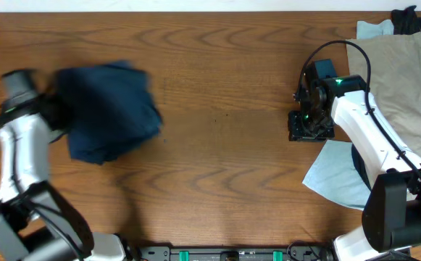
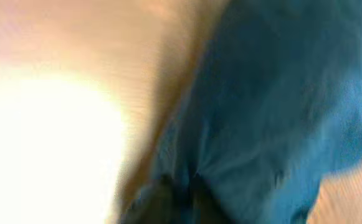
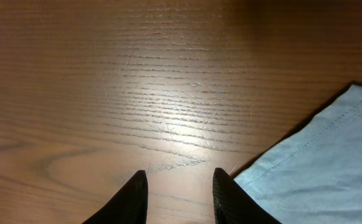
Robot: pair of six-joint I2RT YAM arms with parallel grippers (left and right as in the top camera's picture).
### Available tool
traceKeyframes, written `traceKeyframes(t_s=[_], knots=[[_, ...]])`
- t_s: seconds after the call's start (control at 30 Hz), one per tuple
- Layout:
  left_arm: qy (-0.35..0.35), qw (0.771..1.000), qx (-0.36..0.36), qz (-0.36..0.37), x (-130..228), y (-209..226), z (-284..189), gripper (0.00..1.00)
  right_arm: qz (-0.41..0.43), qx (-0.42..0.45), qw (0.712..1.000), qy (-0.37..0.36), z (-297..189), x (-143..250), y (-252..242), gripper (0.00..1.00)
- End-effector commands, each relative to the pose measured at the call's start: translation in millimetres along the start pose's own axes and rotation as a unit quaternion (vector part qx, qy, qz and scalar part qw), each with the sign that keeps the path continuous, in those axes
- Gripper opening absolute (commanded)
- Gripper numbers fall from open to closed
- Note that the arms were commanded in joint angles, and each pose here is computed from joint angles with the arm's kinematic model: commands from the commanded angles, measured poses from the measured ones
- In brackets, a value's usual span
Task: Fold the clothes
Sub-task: 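Carry the folded shorts with the left gripper to the table's left side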
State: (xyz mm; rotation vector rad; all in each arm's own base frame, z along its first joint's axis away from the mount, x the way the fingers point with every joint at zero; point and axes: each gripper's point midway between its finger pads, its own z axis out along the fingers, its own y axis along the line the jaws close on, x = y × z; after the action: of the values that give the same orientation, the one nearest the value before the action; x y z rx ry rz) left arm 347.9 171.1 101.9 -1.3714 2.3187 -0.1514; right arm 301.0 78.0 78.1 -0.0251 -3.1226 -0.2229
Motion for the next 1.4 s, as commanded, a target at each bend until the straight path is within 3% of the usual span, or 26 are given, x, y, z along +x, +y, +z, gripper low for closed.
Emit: traceKeyframes(t_s=[0.0, 0.07, 0.3, 0.53, 0.67, 0.8, 1.0, 1.17, 1.37], knots=[[-0.007, 0.992, -0.019, -0.123, -20.0, 40.2, -14.0, 0.88, -0.012, -0.004, 1.0, -0.01, -3.8, -3.2, 3.6, 0.33], [0.009, 0.989, -0.017, -0.147, -19.0, 53.2, -16.1, 0.99, -0.012, -0.005, 1.0, -0.013, -3.8, -4.8, 4.1, 0.34], [0.071, 0.985, 0.034, -0.151, 1.6, 38.2, -19.0, 1.0, -0.012, -0.005, 1.0, -0.014, -3.8, -5.3, 4.3, 0.34], [0.15, 0.987, 0.047, -0.023, 56.8, 2.3, -20.3, 1.0, -0.012, -0.005, 1.0, -0.013, -3.7, -5.0, 4.2, 0.35], [0.185, 0.978, 0.056, 0.076, 94.0, -25.0, -22.0, 0.99, -0.011, -0.006, 1.0, -0.014, -3.7, -5.3, 4.3, 0.4], [0.211, 0.955, 0.076, 0.195, 141.3, -60.5, -25.8, 0.99, 0.015, -0.022, 1.0, -0.016, -4.1, -6.9, 9.7, 0.62], [0.221, 0.891, 0.055, 0.392, 210.7, -82.0, -33.5, 0.98, 0.021, -0.054, 0.998, -0.028, -6.1, -15.0, 15.5, 0.99], [0.258, 0.853, -0.042, 0.452, 240.4, -44.2, -50.6, 0.98, 0.043, -0.048, 0.998, -0.004, -8.7, -5.6, -10.2, 0.99], [0.289, 0.843, -0.074, 0.448, 249.6, -22.0, -74.5, 0.98, 0.07, -0.043, 0.996, 0.039, -13.2, 15.9, -32.4, 0.99]])
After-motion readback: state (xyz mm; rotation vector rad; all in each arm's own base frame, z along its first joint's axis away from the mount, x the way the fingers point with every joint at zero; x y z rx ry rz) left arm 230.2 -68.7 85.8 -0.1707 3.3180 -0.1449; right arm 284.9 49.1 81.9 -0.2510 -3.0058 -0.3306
